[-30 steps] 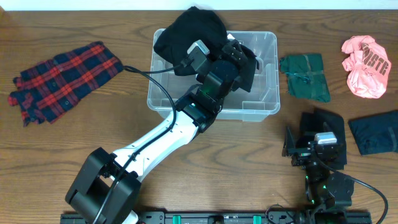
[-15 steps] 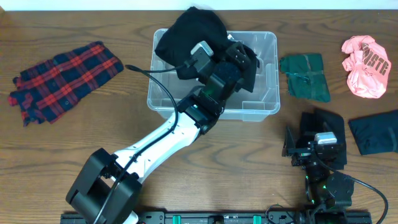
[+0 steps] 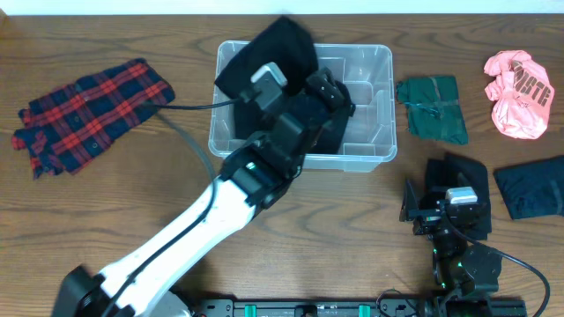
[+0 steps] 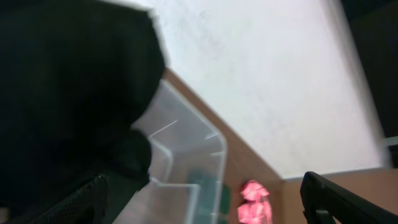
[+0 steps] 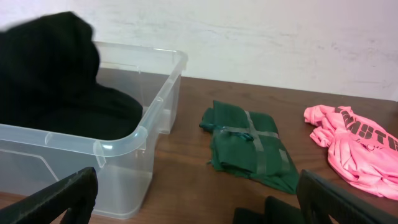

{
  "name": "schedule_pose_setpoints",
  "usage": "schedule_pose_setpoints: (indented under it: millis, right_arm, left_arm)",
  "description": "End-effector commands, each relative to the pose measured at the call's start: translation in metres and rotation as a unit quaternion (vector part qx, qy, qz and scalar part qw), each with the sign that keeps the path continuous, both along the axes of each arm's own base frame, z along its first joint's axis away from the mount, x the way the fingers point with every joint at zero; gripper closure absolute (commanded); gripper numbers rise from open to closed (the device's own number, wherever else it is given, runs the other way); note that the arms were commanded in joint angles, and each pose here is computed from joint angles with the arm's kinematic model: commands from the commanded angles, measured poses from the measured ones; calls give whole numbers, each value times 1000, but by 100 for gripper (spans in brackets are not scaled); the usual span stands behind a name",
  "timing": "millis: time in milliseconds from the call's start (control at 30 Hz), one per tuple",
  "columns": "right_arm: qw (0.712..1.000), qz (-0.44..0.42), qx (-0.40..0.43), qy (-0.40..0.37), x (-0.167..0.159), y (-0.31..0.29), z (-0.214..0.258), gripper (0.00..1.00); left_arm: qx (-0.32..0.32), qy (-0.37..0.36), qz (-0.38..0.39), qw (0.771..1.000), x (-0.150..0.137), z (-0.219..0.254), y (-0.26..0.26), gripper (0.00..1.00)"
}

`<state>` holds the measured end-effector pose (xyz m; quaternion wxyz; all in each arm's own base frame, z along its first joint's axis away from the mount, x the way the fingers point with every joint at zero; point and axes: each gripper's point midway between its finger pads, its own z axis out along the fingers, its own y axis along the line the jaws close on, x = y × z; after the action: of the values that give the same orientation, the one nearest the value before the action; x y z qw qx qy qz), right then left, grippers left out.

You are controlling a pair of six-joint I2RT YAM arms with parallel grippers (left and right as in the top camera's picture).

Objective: Pack container
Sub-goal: 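Release the black garment and press it flat inside the bin with left gripper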

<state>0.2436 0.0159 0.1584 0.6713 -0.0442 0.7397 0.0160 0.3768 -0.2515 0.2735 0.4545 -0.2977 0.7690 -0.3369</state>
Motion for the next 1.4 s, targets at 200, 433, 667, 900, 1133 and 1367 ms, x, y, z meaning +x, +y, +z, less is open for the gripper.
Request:
schedule_pose_setpoints:
  millis: [200,433,667,900,1133,1367]
  right_arm:
    - [1000,2,-7,-1,0,0,-1,1]
    - [1000,2,-7,-1,0,0,-1,1]
    - [1000,2,-7,-1,0,0,-1,1]
    - [1000,2,-7,-1,0,0,-1,1]
    - [1000,2,-7,-1,0,0,-1,1]
    - [1000,2,-7,-1,0,0,-1,1]
  left_arm:
    - [16,-30,0,999,-4,27,9,2]
    - [202,-80,-73,973,-4,28,8,2]
    - [386,-148,-160,896,-2,48,4,2]
    - [467,-106,-140,867,34,41,50,2]
    - [540,-68,-147,826,81,-2,68,2]
    - [567,-64,-151,807,121,-51,60,2]
